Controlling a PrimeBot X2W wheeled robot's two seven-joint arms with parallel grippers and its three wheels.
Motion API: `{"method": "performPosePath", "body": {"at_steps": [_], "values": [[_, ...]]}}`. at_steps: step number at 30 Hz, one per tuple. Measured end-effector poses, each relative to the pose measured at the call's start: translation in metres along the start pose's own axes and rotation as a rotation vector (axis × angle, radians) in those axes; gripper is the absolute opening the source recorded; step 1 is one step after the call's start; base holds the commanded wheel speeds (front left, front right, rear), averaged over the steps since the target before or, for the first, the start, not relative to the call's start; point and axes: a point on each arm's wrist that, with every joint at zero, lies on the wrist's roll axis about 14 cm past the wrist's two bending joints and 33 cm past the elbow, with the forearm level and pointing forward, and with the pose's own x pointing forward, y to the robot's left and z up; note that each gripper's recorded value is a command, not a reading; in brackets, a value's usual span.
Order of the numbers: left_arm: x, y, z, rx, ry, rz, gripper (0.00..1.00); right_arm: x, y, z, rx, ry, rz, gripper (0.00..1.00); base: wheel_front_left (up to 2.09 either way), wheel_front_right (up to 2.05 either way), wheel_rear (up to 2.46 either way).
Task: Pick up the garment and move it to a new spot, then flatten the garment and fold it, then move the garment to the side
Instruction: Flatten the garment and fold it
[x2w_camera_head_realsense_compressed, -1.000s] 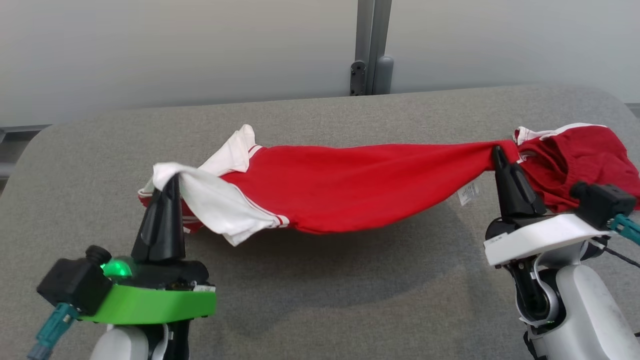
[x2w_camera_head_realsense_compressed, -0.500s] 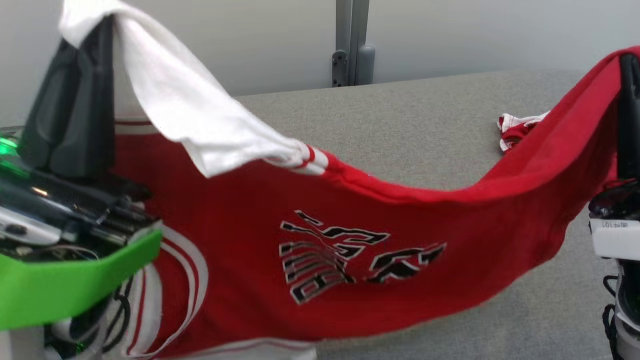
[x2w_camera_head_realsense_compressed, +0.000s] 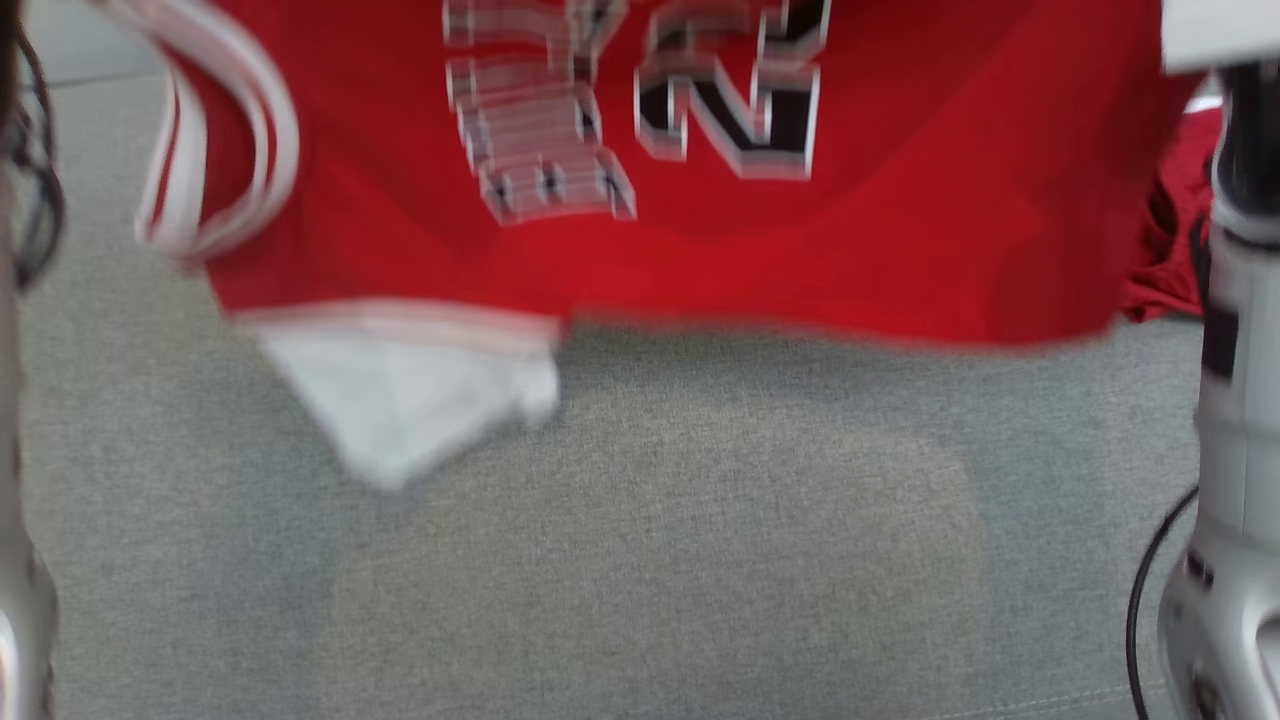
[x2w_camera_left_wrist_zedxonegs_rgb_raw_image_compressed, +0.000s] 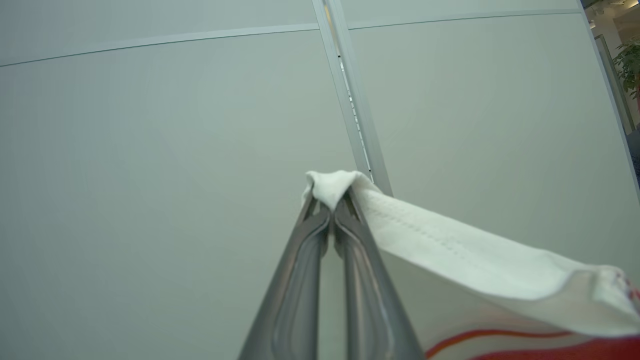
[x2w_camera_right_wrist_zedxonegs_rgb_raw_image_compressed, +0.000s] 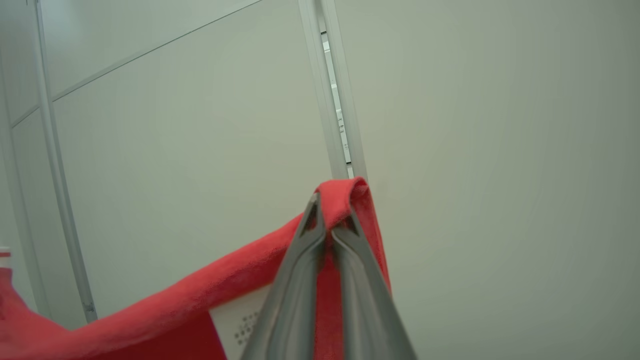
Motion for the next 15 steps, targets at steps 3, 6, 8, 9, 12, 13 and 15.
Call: {"method": "performPosePath", "body": {"at_steps": [3,6,8,9,12,13,15], "values": [[0.03,0.014,-0.005,0.037,-0.035,0.022,0.0,0.037,-0.008,-0.014,-0.068,-0.009,-0.013,0.0,0.0,0.0,0.0],[0.051,0.027,-0.005,0.061,-0.086,0.052,0.0,0.064,-0.013,-0.032,-0.095,-0.005,-0.03,0.0,0.0,0.0,0.0],[0.056,0.031,-0.021,0.049,-0.072,0.071,0.0,0.072,-0.016,-0.054,-0.12,0.036,-0.035,0.0,0.0,0.0,0.0],[0.055,0.032,-0.037,0.036,-0.045,0.079,0.0,0.074,-0.018,-0.071,-0.12,0.07,-0.04,0.0,0.0,0.0,0.0],[0.042,0.036,-0.093,0.002,0.06,0.103,0.0,0.065,-0.026,-0.129,-0.094,0.182,-0.067,0.0,0.0,0.0,0.0],[0.03,0.038,-0.118,-0.026,0.104,0.121,0.0,0.057,-0.03,-0.153,-0.079,0.231,-0.081,0.0,0.0,0.0,0.0],[0.004,0.039,-0.163,-0.079,0.195,0.158,0.0,0.04,-0.036,-0.195,-0.055,0.322,-0.103,0.0,0.0,0.0,0.0]]}}
